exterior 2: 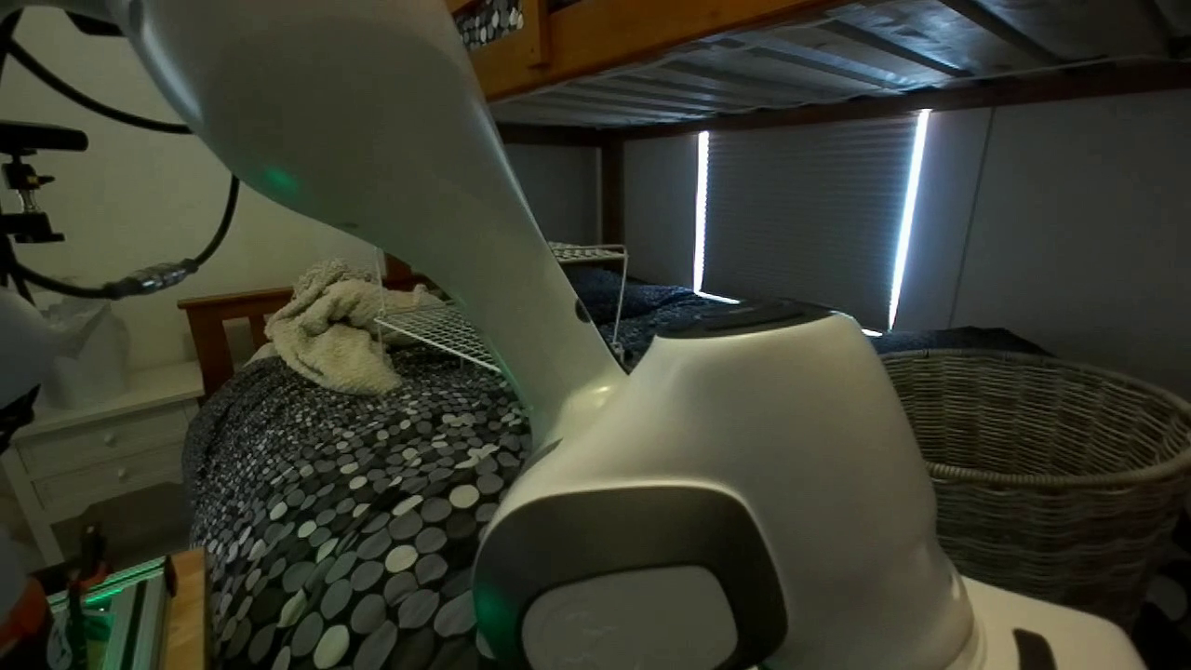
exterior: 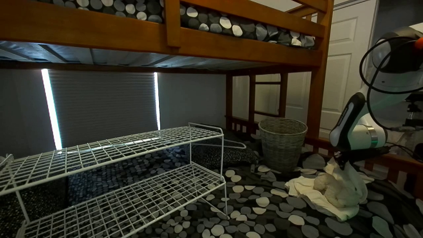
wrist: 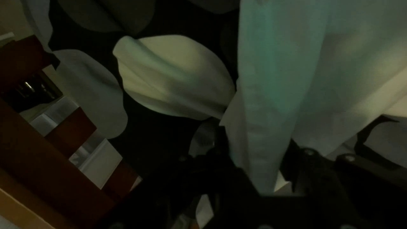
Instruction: Fold the white cloth once
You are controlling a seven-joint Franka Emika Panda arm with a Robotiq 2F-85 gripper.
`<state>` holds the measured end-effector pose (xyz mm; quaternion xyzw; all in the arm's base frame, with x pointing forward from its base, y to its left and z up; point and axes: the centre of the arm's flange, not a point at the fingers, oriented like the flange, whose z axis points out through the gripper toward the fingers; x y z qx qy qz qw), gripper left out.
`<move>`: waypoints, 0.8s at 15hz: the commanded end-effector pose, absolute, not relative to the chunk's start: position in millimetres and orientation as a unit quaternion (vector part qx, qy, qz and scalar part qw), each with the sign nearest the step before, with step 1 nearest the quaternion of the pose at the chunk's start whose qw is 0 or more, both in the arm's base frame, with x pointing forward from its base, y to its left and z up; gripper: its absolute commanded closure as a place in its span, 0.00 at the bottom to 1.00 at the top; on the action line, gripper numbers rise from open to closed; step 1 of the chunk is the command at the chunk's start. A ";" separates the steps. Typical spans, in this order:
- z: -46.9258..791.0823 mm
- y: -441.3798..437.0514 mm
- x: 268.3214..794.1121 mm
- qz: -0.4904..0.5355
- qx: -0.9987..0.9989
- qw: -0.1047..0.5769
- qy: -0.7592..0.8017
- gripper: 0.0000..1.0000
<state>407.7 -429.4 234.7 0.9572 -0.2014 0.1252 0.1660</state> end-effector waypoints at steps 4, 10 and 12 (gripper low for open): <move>238.6 -427.1 400.1 0.099 0.963 0.144 -0.206 1.00; 285.5 -397.9 382.0 0.078 0.969 0.148 -0.180 0.99; 308.5 -376.9 381.8 0.099 0.974 0.129 -0.156 0.99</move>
